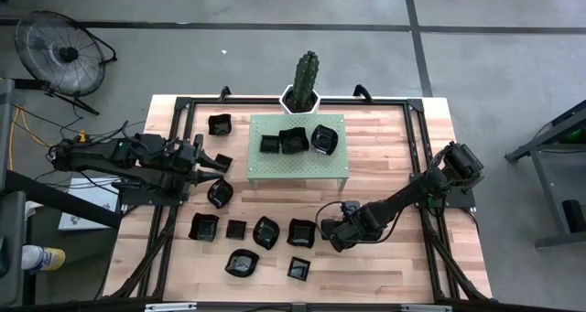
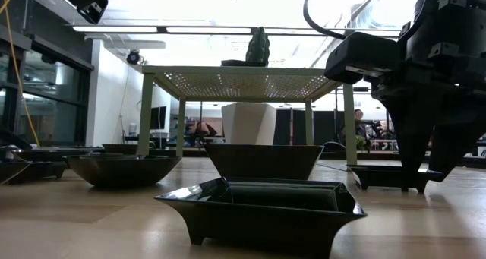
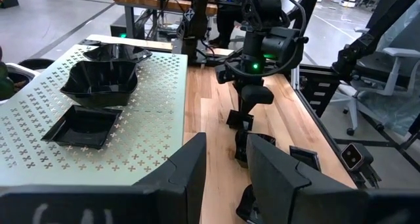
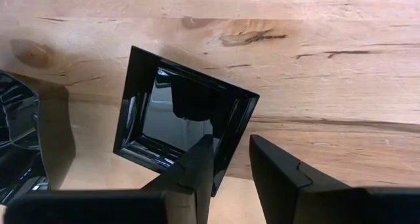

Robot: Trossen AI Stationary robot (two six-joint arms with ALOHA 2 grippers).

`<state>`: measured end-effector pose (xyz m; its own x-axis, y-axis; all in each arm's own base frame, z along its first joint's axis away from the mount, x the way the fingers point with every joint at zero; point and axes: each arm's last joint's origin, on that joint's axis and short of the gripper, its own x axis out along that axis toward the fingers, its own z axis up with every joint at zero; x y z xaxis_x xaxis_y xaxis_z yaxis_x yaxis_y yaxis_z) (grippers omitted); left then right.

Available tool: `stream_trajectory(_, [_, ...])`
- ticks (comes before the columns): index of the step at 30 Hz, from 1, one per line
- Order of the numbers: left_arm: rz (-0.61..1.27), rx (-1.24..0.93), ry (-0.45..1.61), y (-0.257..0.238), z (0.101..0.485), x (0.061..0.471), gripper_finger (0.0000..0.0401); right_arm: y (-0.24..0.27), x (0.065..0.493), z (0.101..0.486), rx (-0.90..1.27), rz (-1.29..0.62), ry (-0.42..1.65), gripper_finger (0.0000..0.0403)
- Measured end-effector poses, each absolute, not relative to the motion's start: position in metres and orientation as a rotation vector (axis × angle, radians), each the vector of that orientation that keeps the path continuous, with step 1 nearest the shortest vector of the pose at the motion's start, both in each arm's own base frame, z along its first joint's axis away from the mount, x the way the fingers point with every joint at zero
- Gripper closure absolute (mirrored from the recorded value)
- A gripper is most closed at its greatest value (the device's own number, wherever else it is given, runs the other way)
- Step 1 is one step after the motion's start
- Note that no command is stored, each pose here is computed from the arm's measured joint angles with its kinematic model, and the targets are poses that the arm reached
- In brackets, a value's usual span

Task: Pick & Place Mini shaped plates
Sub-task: Stack the square plate on top of the square plate on the shelf

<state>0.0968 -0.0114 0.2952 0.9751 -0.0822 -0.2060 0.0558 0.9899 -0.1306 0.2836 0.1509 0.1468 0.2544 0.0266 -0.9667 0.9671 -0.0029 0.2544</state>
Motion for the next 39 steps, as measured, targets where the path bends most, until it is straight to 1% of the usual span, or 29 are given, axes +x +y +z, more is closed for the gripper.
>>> stream_trajectory(4, [-0.070, -0.125, 0.213, -0.011, 0.295, 0.097, 0.0293, 0.151, 0.284, 0.147, 1.340, -1.003, 1.036, 0.0326])
stream_trajectory(11, [-0.070, -0.125, 0.213, -0.011, 0.295, 0.097, 0.0293, 0.151, 0.284, 0.147, 1.334, -0.997, 1.038, 0.0375])
stream_trajectory(15, [-0.070, -0.125, 0.213, -0.011, 0.295, 0.097, 0.0293, 0.151, 0.284, 0.147, 1.330, -0.991, 1.039, 0.0397])
stream_trajectory(26, [-0.074, -0.125, 0.213, -0.012, 0.295, 0.097, 0.0293, 0.151, 0.284, 0.150, 1.297, -0.956, 1.047, 0.0402])
stream_trajectory(33, [-0.073, -0.128, 0.213, -0.012, 0.295, 0.097, 0.0293, 0.148, 0.276, 0.171, 1.285, -0.916, 1.023, 0.0403])
stream_trajectory(39, [-0.072, -0.136, 0.213, -0.012, 0.295, 0.097, 0.0293, 0.146, 0.267, 0.195, 1.274, -0.849, 0.949, 0.0403])
